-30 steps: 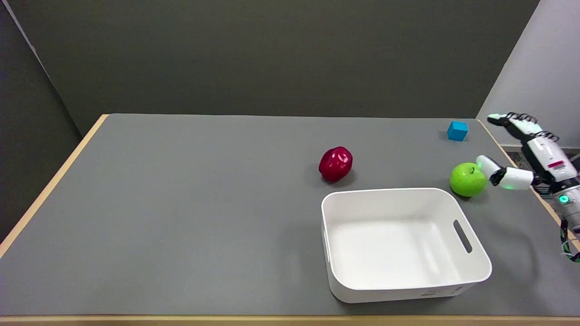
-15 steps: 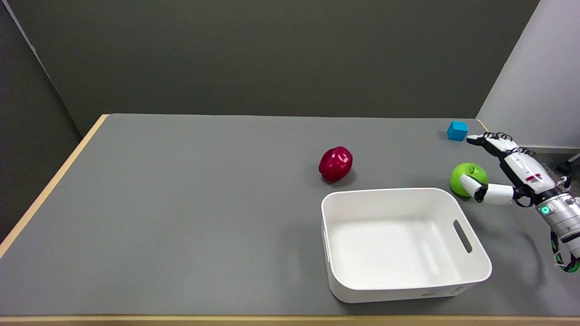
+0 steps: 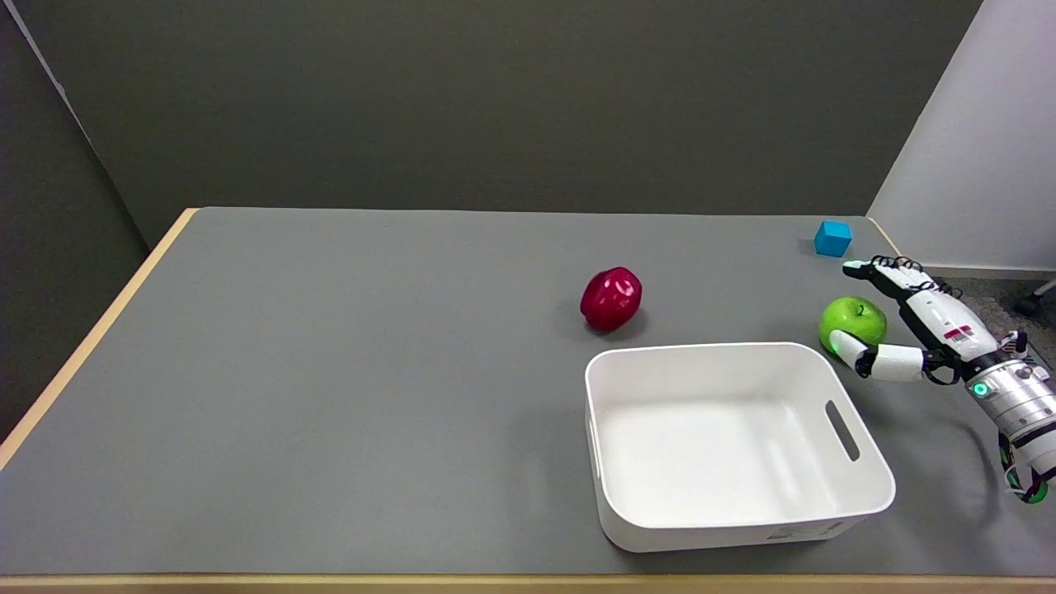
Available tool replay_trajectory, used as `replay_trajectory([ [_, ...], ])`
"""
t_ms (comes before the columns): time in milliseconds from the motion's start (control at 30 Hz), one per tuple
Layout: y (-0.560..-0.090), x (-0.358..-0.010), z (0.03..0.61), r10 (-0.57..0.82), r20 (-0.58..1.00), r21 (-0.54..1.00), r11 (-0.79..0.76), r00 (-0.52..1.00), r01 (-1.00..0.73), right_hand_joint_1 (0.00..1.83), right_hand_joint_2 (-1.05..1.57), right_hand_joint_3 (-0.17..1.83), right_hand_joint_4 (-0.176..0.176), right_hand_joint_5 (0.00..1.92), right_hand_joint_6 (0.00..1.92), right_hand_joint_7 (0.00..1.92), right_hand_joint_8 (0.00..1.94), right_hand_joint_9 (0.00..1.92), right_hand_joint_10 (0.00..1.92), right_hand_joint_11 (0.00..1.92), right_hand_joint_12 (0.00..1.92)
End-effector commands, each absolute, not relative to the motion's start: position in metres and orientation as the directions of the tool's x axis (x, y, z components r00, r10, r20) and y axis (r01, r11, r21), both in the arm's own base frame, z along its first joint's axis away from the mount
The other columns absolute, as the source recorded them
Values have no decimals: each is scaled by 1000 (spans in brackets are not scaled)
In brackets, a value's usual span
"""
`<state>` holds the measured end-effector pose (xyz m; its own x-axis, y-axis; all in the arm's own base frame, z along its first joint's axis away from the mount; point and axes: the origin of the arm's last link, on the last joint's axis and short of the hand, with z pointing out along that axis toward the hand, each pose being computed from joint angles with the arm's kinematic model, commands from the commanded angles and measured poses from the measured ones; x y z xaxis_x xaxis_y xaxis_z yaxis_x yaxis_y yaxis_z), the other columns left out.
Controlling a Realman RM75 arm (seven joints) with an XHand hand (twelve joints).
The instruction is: Pick up the green apple.
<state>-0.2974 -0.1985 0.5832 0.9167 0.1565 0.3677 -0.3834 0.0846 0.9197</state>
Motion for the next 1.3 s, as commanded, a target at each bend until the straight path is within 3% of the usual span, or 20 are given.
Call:
replay_trajectory([
  [33,-212,-291,589,176,361,917,109,916,-383,495,624,865,-79,190,408,215,288,49,545,-1,797],
  [933,-223,-320,569,75,397,905,136,915,-404,503,624,879,-66,197,411,235,294,69,544,-1,840],
  [1067,-225,-319,568,74,395,907,129,916,-402,606,638,905,-64,202,419,237,299,80,558,-1,870],
  [1300,-227,-317,568,79,395,907,125,915,-402,815,730,1019,-33,252,572,285,370,191,680,81,1151],
])
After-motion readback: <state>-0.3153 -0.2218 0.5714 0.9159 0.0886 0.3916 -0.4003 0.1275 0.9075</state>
